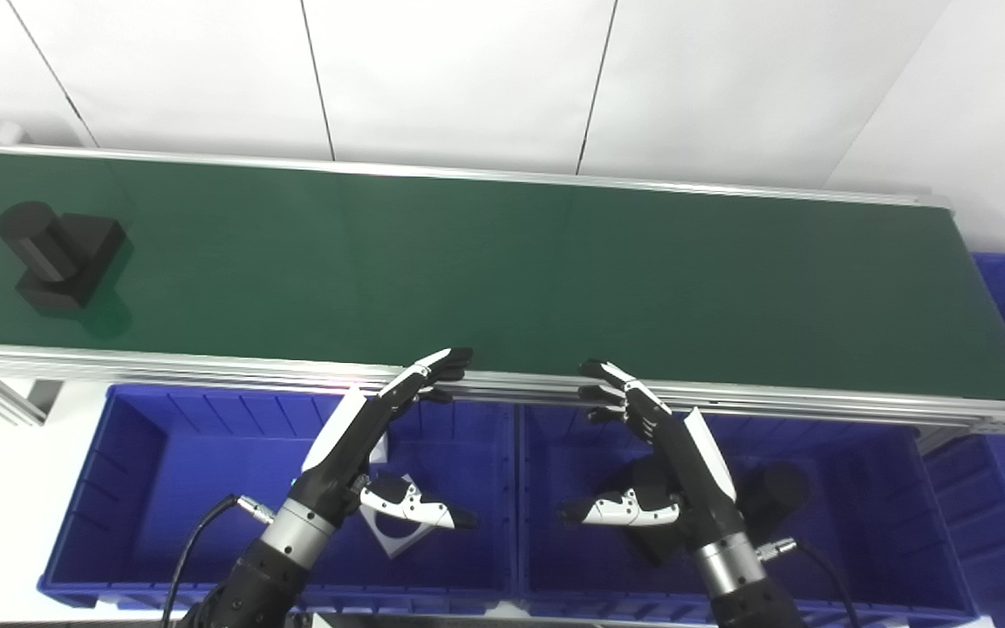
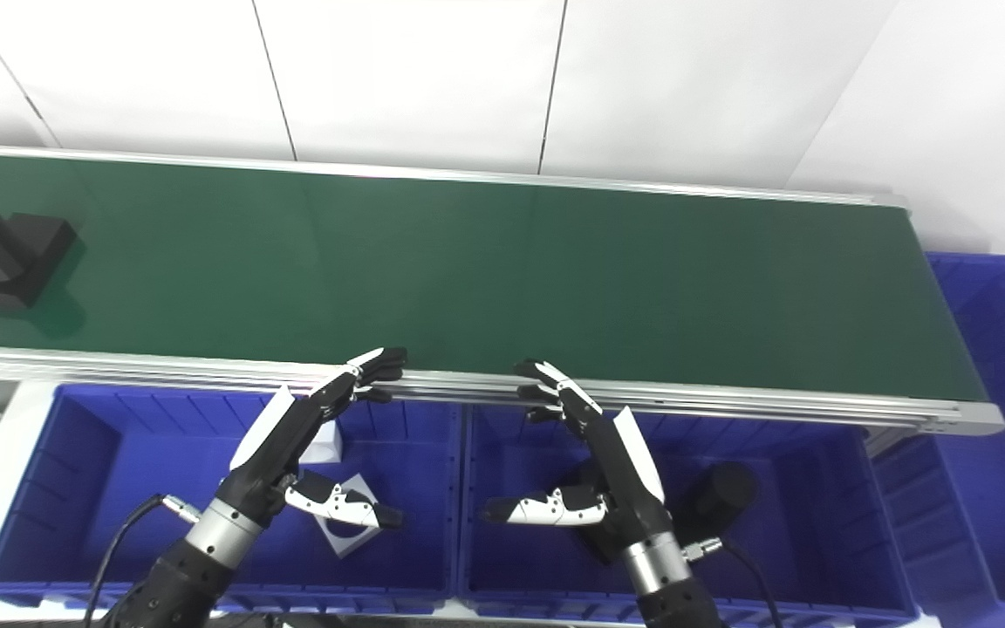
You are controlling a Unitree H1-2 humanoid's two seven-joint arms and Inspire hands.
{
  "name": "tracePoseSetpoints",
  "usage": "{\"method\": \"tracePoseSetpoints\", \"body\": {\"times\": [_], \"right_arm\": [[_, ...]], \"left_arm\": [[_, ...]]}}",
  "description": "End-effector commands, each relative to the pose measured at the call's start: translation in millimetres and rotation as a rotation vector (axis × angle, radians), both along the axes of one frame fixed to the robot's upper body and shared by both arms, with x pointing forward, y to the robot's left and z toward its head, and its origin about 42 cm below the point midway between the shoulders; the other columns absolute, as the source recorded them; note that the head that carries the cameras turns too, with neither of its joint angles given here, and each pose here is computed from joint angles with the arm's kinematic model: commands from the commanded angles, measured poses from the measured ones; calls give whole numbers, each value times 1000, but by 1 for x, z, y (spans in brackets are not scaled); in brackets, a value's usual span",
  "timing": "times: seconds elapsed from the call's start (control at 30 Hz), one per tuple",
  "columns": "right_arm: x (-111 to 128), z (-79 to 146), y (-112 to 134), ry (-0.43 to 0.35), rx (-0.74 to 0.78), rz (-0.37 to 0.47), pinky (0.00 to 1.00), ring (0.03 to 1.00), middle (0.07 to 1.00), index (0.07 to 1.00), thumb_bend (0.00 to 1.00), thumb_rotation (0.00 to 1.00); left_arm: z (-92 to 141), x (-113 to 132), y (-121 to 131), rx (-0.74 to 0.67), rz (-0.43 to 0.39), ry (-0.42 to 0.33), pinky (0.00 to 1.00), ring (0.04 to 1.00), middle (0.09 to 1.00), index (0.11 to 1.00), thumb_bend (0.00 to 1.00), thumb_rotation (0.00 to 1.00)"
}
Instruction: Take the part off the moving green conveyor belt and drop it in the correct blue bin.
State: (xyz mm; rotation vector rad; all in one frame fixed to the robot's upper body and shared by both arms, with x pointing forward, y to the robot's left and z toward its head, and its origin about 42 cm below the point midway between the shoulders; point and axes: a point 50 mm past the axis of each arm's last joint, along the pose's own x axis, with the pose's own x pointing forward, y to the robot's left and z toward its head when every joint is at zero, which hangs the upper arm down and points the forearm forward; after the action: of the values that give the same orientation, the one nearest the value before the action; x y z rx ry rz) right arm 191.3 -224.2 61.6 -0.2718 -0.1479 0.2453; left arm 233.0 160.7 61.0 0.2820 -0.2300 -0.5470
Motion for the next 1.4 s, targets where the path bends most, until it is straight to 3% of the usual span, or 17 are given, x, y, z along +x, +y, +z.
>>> {"method": "tracePoseSetpoints", "body": {"times": [0.0,1.37], "right_arm": [[4,11,3,-82,21,9,682,797,898,830,1000,319],[3,6,-2,-68,13,6,673,794,897,834,1000,322]], "left_arm": [[11,8,0,-36,-11,-59,757,852,884,879,1000,183],[7,6,-4,-20,-2,-59,752,849,880,879,1000,181]]}}
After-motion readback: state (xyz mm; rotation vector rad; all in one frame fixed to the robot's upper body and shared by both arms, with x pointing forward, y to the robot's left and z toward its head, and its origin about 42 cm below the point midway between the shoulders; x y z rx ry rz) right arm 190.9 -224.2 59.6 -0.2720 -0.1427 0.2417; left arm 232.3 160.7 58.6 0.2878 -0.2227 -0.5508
